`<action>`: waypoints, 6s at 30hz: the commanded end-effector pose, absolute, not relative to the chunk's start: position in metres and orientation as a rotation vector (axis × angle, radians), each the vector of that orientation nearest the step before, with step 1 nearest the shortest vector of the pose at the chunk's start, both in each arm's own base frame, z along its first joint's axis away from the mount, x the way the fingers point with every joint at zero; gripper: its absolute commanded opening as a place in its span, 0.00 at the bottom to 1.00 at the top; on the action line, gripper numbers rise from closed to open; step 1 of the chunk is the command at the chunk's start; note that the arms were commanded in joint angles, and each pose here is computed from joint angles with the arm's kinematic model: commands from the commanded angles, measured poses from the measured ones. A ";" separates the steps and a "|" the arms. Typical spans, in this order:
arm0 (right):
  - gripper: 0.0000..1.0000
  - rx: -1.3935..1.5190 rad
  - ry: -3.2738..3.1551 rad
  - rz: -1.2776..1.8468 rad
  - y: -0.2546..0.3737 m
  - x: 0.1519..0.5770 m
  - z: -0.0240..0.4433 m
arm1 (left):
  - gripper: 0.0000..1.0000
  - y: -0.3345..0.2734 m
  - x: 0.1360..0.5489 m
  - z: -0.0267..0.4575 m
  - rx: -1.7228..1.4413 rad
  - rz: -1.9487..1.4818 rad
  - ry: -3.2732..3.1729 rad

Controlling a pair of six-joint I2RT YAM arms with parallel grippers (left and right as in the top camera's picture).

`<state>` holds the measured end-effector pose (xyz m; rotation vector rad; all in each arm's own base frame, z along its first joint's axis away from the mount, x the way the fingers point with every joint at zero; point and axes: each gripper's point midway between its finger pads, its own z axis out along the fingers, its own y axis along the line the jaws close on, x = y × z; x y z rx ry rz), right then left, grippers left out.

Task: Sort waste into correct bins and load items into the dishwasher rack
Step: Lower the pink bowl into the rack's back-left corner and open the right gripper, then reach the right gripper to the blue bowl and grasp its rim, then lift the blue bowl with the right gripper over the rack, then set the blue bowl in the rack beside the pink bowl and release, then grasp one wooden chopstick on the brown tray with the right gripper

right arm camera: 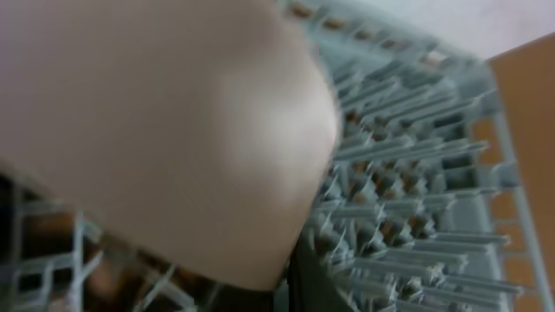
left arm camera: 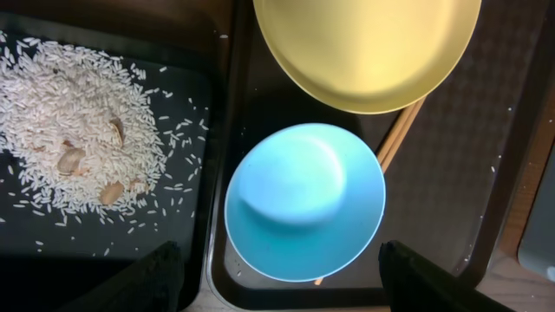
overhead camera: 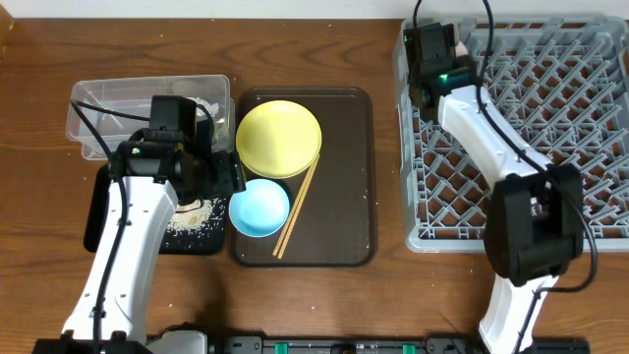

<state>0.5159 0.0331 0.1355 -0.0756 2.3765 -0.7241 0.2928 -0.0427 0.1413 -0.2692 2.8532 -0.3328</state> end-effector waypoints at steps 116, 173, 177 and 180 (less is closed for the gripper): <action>0.01 -0.220 2.060 -1.345 -0.091 0.578 0.188 | 0.76 0.082 0.251 0.142 -1.104 -0.107 2.732; 0.53 -0.483 3.046 0.282 0.264 0.320 0.060 | 0.83 0.082 0.251 0.142 -1.108 -0.108 2.731; 0.50 -0.397 3.131 0.172 0.267 0.310 0.026 | 0.83 0.082 0.251 0.142 -1.108 -0.108 2.731; 0.50 -0.378 3.176 0.111 0.266 0.304 0.006 | 0.83 0.082 0.251 0.142 -1.108 -0.108 2.731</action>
